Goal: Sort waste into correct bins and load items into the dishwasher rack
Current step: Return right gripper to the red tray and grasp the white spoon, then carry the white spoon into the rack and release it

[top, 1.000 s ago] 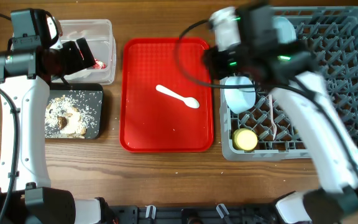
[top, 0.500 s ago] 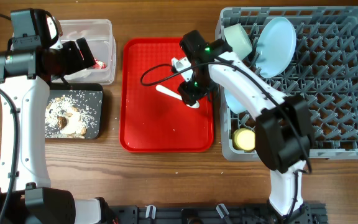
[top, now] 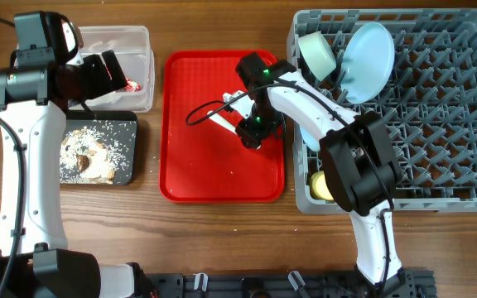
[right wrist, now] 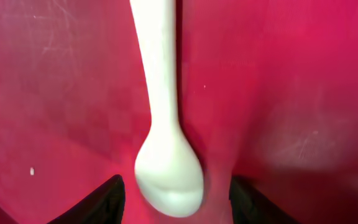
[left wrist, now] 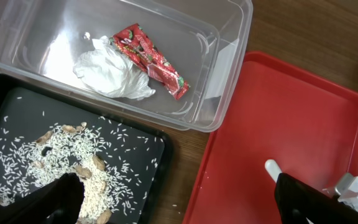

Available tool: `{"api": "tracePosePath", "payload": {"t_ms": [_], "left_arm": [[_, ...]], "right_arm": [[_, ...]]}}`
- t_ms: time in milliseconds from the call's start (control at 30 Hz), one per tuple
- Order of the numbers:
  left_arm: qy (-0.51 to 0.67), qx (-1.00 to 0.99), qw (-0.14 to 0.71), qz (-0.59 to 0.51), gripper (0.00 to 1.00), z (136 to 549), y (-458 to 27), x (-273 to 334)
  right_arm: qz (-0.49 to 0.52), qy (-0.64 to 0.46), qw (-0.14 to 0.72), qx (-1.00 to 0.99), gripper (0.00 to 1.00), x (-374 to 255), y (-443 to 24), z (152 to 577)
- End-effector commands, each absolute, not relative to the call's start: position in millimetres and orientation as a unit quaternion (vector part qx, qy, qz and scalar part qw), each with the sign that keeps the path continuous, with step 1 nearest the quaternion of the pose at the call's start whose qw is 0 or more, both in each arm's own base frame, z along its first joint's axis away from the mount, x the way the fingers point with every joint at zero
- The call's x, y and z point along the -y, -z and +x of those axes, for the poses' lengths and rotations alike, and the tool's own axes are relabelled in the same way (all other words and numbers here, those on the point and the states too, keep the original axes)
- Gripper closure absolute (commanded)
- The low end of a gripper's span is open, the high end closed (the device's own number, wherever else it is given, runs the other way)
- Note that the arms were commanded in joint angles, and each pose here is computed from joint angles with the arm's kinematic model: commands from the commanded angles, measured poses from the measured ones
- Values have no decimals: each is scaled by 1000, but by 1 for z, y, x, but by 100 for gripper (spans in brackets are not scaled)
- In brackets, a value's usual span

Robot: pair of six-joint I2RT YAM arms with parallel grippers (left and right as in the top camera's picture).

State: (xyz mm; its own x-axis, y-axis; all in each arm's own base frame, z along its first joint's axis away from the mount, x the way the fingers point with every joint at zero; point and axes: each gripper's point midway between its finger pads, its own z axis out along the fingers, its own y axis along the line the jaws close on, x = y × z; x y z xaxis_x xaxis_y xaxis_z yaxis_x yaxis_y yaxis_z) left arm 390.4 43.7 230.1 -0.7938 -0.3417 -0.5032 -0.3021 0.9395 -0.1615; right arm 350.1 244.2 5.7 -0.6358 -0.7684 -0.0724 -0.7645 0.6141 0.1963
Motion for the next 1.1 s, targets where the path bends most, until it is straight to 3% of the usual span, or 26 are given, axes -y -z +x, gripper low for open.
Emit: {"api": "tracePosePath", "payload": {"t_ms": [0, 400, 667, 900, 1067], "left_arm": [[28, -946, 276, -167, 0, 392, -232, -47], [28, -946, 276, -167, 0, 392, -232, -47], [28, -946, 276, -167, 0, 392, -232, -47], [28, -946, 276, -167, 0, 392, -232, -47], [28, -946, 276, -167, 0, 392, -232, -47]], "right_arm": [[435, 115, 41, 892, 48, -243, 21, 340], [404, 119, 62, 905, 96, -240, 23, 331], [358, 119, 45, 925, 95, -243, -9, 337], [306, 75, -83, 946, 96, -224, -143, 361], [192, -20, -177, 965, 96, -149, -223, 363]]}}
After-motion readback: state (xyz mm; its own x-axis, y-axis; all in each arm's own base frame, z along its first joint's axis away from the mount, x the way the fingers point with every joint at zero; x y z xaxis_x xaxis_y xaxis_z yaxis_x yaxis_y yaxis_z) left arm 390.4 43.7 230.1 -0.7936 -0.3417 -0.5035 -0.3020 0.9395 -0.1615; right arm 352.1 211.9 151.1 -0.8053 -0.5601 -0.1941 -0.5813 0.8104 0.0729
